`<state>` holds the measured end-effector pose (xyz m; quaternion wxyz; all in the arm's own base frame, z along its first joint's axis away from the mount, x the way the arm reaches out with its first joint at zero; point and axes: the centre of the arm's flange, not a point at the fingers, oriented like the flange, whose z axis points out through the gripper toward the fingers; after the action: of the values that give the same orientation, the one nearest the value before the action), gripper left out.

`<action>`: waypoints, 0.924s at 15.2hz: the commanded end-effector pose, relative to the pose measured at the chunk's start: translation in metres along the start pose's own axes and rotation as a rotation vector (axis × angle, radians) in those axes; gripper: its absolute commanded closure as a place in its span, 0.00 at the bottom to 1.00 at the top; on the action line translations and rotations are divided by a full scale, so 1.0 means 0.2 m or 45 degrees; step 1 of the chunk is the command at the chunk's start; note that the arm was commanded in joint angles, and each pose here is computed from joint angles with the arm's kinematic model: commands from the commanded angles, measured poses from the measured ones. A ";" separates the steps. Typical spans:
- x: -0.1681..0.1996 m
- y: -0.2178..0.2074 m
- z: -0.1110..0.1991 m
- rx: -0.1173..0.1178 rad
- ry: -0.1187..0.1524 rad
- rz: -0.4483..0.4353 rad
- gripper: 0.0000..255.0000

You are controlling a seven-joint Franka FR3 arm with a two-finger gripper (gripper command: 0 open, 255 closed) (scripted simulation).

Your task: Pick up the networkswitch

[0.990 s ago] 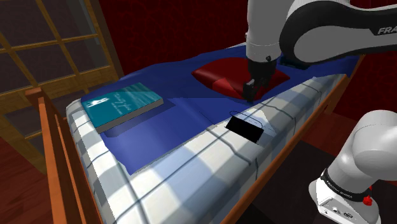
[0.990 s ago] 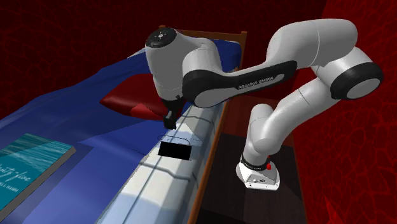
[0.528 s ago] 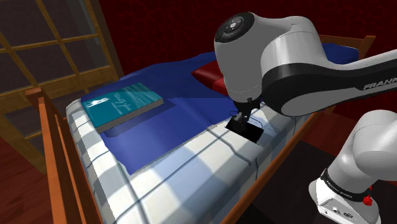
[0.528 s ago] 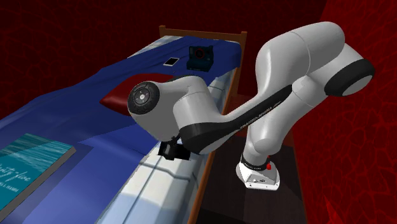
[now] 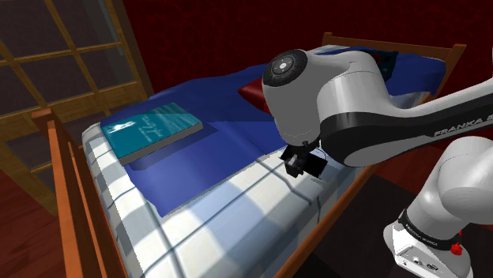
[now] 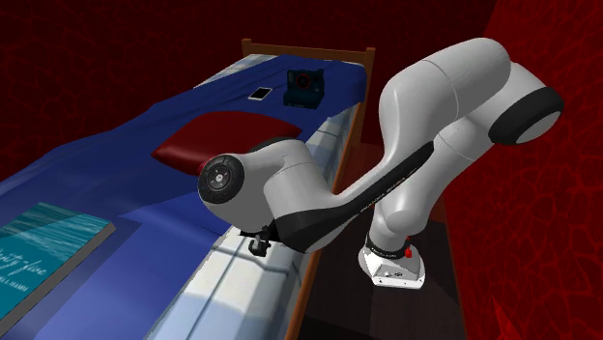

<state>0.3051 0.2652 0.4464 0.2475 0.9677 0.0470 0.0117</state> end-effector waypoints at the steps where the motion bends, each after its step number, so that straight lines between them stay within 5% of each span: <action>1: 0.00 -0.01 0.02 0.000 0.000 0.000 0.00; 2: 0.00 -0.01 0.02 0.000 0.000 0.000 1.00; 14: 0.00 0.03 -0.05 0.000 0.000 0.000 1.00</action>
<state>0.3047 0.2651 0.4525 0.2474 0.9677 0.0469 0.0121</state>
